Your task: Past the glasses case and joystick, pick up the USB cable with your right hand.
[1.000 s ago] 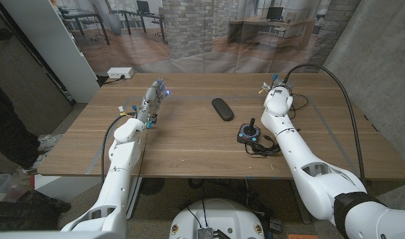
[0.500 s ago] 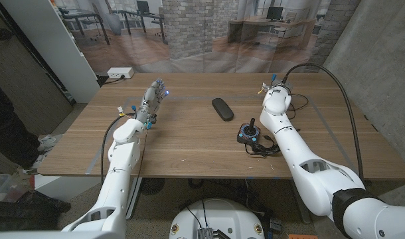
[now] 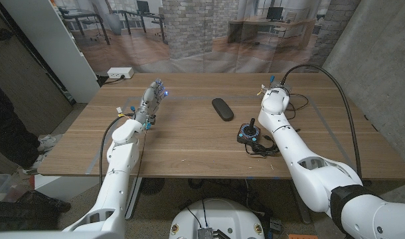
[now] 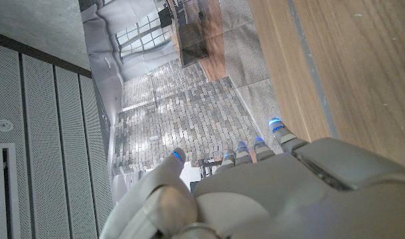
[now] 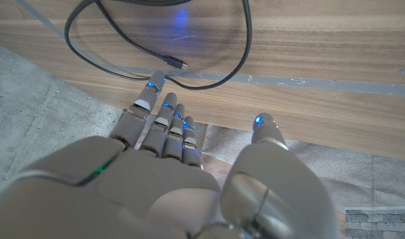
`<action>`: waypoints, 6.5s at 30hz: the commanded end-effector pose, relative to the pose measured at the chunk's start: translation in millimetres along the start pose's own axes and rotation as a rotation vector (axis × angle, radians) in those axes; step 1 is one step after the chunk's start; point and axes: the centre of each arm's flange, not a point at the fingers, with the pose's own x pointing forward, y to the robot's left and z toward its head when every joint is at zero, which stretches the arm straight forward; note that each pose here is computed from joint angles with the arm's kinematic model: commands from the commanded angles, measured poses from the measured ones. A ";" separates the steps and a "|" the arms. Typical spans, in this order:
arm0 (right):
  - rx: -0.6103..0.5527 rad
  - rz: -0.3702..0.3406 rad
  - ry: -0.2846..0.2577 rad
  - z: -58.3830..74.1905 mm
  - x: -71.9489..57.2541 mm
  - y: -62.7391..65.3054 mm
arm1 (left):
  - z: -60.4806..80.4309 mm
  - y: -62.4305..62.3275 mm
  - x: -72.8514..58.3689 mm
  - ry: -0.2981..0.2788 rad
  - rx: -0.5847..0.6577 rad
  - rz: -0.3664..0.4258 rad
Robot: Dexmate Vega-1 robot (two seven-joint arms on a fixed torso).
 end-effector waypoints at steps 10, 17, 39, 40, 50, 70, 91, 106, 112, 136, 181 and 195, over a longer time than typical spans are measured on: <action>-0.024 -0.008 0.022 4.9 1.9 5.2 | 0.6 2.3 -2.7 -0.008 -0.005 0.001; -0.047 -0.001 0.041 5.9 4.2 7.6 | 1.6 2.4 -3.1 -0.013 -0.004 -0.002; -0.050 0.038 0.071 6.2 7.3 10.7 | 4.8 1.9 -7.4 -0.029 -0.007 -0.004; -0.047 0.041 0.072 6.3 7.2 10.6 | 4.9 1.9 -7.7 -0.030 -0.005 -0.004; -0.033 0.061 0.082 5.4 8.0 9.7 | 6.0 2.4 -11.2 -0.036 -0.008 -0.003; -0.116 0.049 0.093 16.4 9.4 10.9 | 8.6 5.7 -14.3 -0.047 -0.008 0.000; -0.173 0.038 0.112 25.6 19.5 16.5 | 7.8 7.7 -7.8 -0.044 -0.010 -0.003; -0.159 0.001 0.119 25.0 26.8 17.8 | 5.4 7.1 -0.2 -0.041 -0.015 -0.003; -0.123 0.006 0.125 21.0 31.4 16.4 | 5.2 6.7 1.8 -0.042 -0.015 -0.003; -0.001 -0.155 0.029 10.3 22.5 -1.3 | 2.7 2.2 10.4 -0.029 -0.012 -0.016; 0.119 -0.443 -0.079 12.4 -12.4 -60.2 | 4.2 -0.9 17.1 -0.045 -0.017 -0.020; 0.138 -0.492 -0.087 9.7 -18.1 -76.7 | 5.1 -1.3 17.4 -0.057 -0.020 -0.020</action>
